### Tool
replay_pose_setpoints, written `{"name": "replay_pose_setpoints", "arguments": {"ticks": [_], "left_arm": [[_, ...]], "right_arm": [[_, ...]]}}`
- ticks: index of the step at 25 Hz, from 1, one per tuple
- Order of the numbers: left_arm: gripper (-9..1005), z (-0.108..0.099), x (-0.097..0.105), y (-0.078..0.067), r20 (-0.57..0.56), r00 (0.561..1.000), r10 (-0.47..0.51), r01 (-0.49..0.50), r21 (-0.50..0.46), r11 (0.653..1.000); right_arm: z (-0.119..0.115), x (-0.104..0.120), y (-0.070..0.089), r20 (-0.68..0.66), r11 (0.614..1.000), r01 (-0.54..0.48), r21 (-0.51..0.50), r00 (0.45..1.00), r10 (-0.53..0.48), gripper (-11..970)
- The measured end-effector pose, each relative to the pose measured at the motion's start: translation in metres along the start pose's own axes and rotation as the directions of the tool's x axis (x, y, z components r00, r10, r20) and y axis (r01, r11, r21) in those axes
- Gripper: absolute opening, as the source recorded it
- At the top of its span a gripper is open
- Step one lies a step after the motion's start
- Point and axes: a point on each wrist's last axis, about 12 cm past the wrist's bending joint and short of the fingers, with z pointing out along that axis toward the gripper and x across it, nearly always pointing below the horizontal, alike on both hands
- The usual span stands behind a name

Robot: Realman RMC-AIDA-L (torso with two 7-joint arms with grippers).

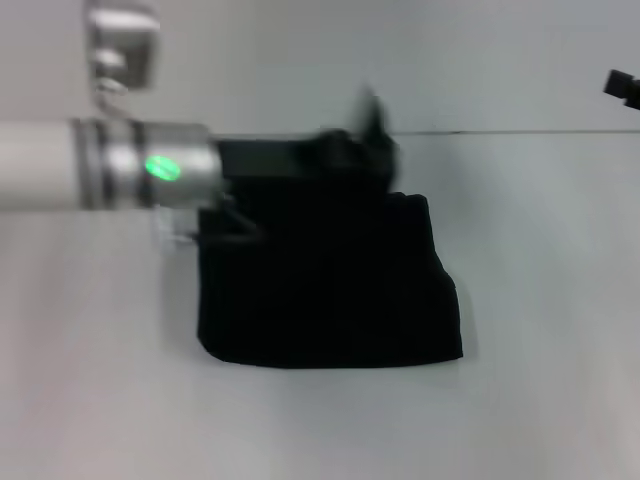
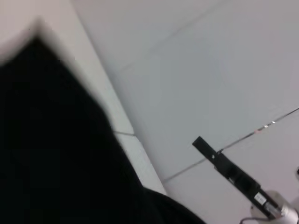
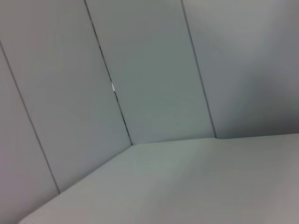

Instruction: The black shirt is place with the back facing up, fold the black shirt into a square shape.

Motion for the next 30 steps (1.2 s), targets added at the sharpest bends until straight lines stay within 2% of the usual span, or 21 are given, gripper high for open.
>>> {"name": "replay_pose_setpoints", "arguments": {"ticks": [2,5,8,10,13,16,19,22,26,30], "left_arm": [[106,0.027,0.019,0.008,0.021,0.999,-0.026,0.026,-0.004,1.0],[111,0.052,0.052,0.028,0.095,0.993,-0.063,0.067,-0.033,0.997],[116,0.064,0.087,0.037,0.143,0.987,-0.079,0.084,-0.033,0.996],[119,0.067,0.098,0.036,0.156,0.985,-0.071,0.073,-0.006,0.997],[124,0.073,0.106,0.024,0.136,0.99,-0.038,0.028,0.074,0.997],[222,0.074,0.106,0.006,0.114,0.993,0.012,-0.036,0.206,0.978],[320,0.065,0.099,-0.003,0.122,0.991,0.062,-0.095,0.293,0.951],[462,0.046,0.091,0.0,0.16,0.981,0.111,-0.155,0.299,0.942],[635,0.01,0.08,0.02,0.209,0.948,0.239,-0.275,0.162,0.948],[791,-0.02,0.078,0.029,0.189,0.891,0.413,-0.433,0.078,0.898]], "right_arm": [[-0.006,0.0,-0.003,-0.006,1.0,0.006,0.009,1.0,-0.006,927],[-0.011,0.001,-0.006,-0.014,1.0,0.012,0.017,1.0,-0.012,927],[-0.012,0.003,-0.006,-0.024,1.0,0.02,0.017,1.0,-0.02,927],[-0.011,0.003,-0.005,-0.029,1.0,0.022,0.014,0.999,-0.022,927],[-0.011,0.004,-0.005,-0.038,1.0,0.018,0.011,0.999,-0.017,927],[-0.009,0.005,-0.004,-0.066,1.0,-0.011,0.006,0.998,0.011,927],[-0.005,0.008,-0.004,-0.129,0.997,-0.072,0.009,0.989,0.073,927],[0.003,0.007,-0.001,-0.214,0.986,-0.164,0.008,0.963,0.162,927],[0.018,0.007,0.009,-0.329,0.962,-0.275,0.005,0.908,0.261,927],[0.03,0.012,0.019,-0.395,0.927,-0.376,0.009,0.85,0.349,926]]}}
